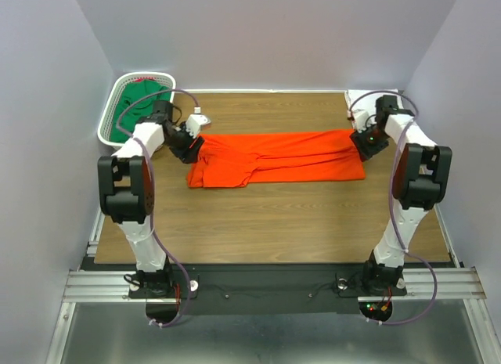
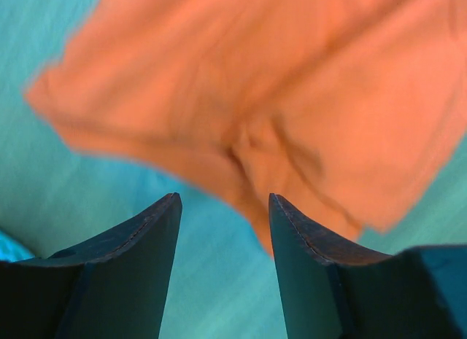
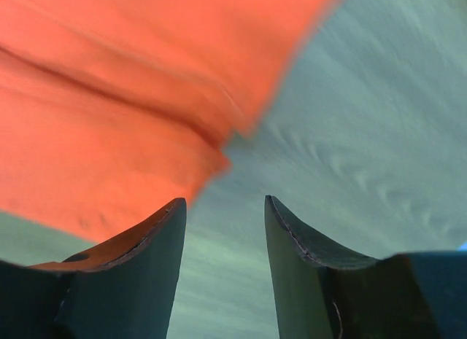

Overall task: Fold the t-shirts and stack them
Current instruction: Fold the tshirt

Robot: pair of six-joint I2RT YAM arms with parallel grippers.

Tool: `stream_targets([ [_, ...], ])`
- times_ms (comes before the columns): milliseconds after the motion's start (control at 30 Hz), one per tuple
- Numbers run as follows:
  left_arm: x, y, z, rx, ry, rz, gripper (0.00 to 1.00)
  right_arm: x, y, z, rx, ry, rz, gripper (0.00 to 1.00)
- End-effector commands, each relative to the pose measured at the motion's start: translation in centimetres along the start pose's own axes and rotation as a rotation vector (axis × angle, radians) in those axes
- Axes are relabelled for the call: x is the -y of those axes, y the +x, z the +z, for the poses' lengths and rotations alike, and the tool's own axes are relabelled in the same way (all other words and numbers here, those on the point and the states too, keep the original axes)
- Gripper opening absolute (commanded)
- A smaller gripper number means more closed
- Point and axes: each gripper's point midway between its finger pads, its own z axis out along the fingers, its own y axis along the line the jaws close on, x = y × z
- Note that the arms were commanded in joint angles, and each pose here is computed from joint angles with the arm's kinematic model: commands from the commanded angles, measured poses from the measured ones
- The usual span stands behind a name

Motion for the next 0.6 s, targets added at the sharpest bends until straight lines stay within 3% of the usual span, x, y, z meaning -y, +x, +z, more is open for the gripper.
stream_targets([
  [0, 3.1, -0.1, -5.0, 0.072, 0.010, -0.040, 0.63, 0.6, 0.2, -4.8, 0.096, -0.029, 0.159, 0.52],
  [200, 6.5, 3.5, -3.4, 0.044, 0.072, -0.105, 0.63, -4.0, 2.7, -3.0, 0.041, -0.209, 0.278, 0.51],
  [500, 6.2, 6.1, -0.7, -0.002, 0.052, -0.165, 0.63, -5.2, 4.0, 0.6, -0.039, -0.279, 0.370, 0.49],
  [533, 6.1, 6.2, -0.5, -0.005, 0.048, -0.166, 0.61, -5.2, 4.4, 0.9, -0.056, -0.276, 0.375, 0.48],
  [567, 6.2, 6.6, -0.2, -0.016, 0.052, -0.175, 0.53, -5.2, 4.5, 1.2, -0.063, -0.269, 0.377, 0.43],
])
